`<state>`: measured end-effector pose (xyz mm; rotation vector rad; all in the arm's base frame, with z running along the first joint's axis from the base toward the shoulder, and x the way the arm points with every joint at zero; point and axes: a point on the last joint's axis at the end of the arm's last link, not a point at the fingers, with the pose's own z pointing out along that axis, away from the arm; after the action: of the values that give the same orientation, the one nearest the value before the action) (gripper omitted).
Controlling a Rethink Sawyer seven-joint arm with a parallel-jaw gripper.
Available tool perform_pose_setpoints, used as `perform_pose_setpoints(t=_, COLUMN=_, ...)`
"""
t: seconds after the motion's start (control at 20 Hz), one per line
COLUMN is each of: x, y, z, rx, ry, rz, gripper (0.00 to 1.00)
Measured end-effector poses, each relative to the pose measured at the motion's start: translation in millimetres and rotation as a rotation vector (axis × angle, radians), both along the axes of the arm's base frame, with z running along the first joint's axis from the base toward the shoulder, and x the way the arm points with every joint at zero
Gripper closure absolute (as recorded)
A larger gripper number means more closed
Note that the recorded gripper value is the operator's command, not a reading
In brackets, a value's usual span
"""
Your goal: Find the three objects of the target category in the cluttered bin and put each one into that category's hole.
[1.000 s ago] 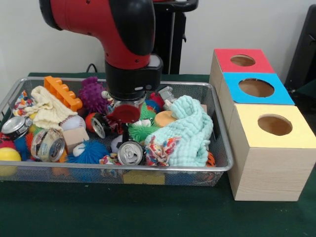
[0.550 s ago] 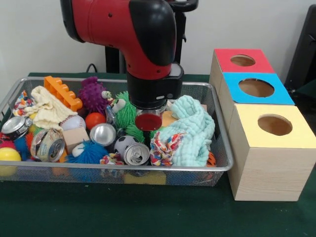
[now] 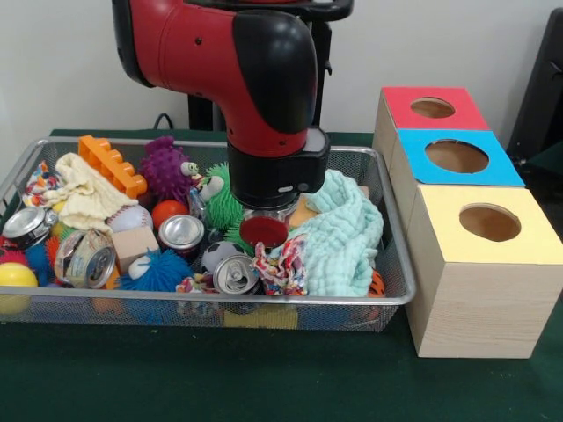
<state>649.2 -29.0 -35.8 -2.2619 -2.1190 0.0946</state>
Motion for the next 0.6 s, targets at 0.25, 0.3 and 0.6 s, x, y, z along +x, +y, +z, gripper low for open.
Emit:
perform_pose_setpoints(t=0.25, x=-2.0, y=-5, z=1, rx=-0.012, ry=0.003, rz=-0.002, gripper=0.00)
perform_pose_setpoints(t=0.3, x=-2.3, y=-7, z=2, rx=-0.013, ry=0.004, rz=-0.005, gripper=0.00)
perform_pose_setpoints(t=0.6, x=-6.0, y=-24, z=10, rx=-0.011, ry=0.010, rz=-0.033, gripper=0.00)
